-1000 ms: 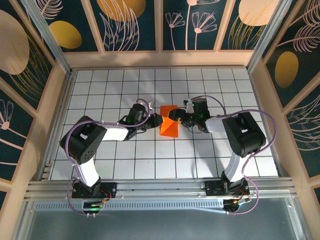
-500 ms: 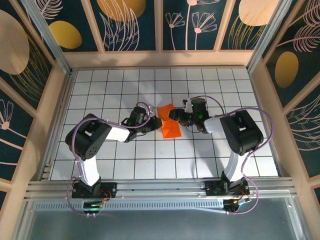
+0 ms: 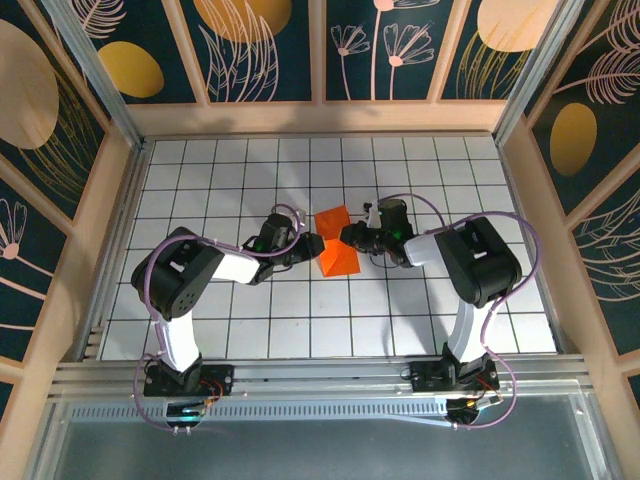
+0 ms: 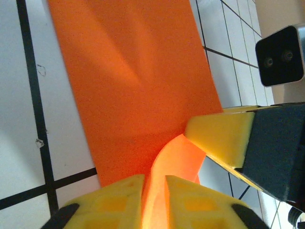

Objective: Fold a paper plane with a square sheet of paper (fold left side to right side)
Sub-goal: Turn over the paper at the center of the table.

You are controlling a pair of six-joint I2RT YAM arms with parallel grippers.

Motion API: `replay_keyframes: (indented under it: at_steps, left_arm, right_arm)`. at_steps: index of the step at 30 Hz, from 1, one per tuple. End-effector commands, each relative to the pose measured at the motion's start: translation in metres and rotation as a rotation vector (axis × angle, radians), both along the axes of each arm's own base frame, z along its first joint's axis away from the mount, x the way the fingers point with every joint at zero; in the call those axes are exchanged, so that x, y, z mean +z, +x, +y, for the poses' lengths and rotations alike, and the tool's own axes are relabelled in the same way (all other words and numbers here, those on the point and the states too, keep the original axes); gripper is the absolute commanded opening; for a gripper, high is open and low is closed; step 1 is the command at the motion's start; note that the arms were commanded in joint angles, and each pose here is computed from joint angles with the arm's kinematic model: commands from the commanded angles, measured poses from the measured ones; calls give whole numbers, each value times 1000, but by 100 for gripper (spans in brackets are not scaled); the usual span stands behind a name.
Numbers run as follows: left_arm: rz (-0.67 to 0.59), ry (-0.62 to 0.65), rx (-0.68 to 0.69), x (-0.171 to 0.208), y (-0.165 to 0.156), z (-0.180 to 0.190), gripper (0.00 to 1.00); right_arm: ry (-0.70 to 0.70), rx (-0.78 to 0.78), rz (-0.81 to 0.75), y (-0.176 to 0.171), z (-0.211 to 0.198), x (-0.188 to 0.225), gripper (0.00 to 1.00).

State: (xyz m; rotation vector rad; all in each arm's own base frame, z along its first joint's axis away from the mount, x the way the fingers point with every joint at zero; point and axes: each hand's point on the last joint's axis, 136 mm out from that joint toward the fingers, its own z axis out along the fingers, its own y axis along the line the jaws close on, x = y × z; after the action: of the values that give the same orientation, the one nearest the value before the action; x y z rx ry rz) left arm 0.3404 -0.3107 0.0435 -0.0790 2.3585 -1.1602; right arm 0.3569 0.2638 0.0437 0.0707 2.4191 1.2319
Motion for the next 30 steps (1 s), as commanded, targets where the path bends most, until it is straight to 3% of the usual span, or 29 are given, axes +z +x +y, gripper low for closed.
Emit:
replay_keyframes:
  at_steps: [1,3,11,19,23,30]
  left_arm:
    - [-46,16,32,14,3,10,24]
    - [-79,33,46,25,4,15,31]
    - [-218,87,151,79,3,50,60]
    - [-308,84,310,115,-15,100,99]
    - [-316,18,373,126,-25,125,99]
    - [-352,-235,382,150,-44,152,99]
  right_arm:
    - [-27,1,-43,7,2,7,5]
    - [-34,0,-62,9,1,13,0]
    - [-15,-2,-176,17,-4,50,0]
    - [25,-9,-317,25,-8,99,0]
    - [96,-4,-375,26,-5,126,0]
    - [221,31,-421,25,5,164,0]
